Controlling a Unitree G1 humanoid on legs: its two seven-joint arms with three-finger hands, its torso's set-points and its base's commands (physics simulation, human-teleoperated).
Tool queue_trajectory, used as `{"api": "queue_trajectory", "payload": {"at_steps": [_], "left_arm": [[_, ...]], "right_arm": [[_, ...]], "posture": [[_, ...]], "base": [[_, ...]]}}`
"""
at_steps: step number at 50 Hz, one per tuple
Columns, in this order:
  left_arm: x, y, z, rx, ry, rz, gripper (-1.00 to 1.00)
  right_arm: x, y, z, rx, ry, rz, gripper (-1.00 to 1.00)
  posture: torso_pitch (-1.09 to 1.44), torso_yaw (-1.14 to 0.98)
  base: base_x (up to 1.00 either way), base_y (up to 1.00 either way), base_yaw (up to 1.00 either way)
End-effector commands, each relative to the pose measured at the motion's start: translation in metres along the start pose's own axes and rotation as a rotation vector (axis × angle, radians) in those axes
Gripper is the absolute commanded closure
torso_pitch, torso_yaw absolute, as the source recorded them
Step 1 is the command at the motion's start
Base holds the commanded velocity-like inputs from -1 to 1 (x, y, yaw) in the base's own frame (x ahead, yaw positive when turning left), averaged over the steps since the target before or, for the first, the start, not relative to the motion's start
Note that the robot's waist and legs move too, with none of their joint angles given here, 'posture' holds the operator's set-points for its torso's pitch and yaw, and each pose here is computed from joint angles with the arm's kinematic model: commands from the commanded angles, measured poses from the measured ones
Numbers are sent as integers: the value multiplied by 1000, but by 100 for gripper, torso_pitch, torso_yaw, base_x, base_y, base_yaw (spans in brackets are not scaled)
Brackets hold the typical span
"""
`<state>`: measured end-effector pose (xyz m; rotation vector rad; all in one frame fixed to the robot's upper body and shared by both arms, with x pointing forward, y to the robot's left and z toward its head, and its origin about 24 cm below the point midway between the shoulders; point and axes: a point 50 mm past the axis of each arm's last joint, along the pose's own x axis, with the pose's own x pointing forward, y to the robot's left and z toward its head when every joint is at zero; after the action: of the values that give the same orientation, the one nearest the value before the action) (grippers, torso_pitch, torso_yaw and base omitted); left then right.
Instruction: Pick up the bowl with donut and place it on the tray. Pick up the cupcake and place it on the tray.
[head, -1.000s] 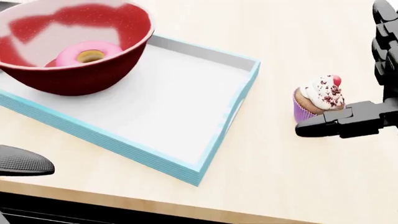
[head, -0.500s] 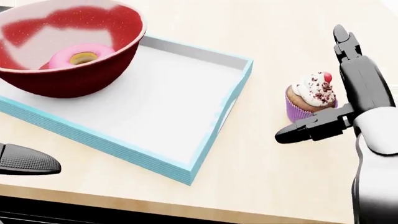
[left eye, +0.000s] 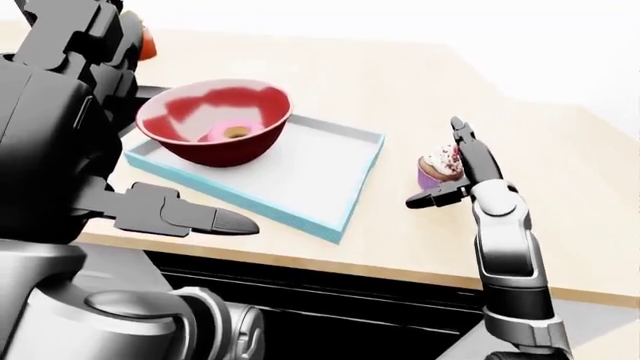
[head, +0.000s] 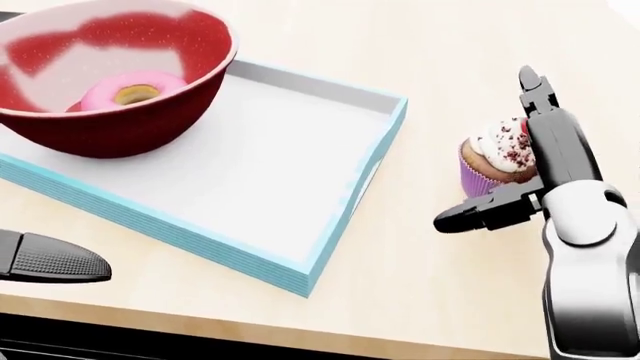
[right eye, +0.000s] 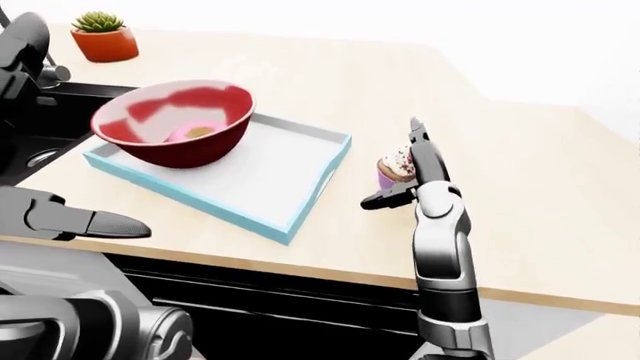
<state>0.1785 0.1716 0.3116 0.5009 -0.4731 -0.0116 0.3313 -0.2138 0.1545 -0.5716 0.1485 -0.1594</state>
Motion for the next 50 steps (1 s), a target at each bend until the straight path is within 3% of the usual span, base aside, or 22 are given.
{"api": "queue_trajectory", "payload": {"at_steps": [1,3,5,15,17,21,33,40,50], "left_arm": [[1,1,6,19,-31,6,-100],[1,0,6,19,-33,4,-100],[1,0,8,16,-36,3,-100],[-1,2,20,8,-53,-3,-100],[-2,2,22,5,-53,-4,-100],[-2,1,23,-2,-54,-7,-100],[-3,4,22,-7,-53,-6,-100],[-1,0,16,-15,-45,-17,-100],[2,-8,5,-30,-40,-35,-100]], "right_arm": [[-1,-11,17,-8,-87,-54,-58],[0,-10,14,-11,-84,-53,-27],[2,-9,12,-14,-79,-54,-9],[3,0,-3,-44,-64,-42,9],[2,-2,-1,-43,-71,-46,29],[-5,-16,17,-28,-117,-80,100],[-31,-31,84,3,-274,-90,100],[-37,-18,120,67,-358,-78,100],[-34,14,143,106,-423,-67,100]], "posture": [[-19,0],[-19,0],[-19,0],[-19,0],[-19,0],[-19,0],[-19,0],[-19,0],[-19,0]], "base": [[0,0,0],[0,0,0],[0,0,0],[0,0,0],[0,0,0],[0,0,0],[0,0,0],[0,0,0],[0,0,0]]}}
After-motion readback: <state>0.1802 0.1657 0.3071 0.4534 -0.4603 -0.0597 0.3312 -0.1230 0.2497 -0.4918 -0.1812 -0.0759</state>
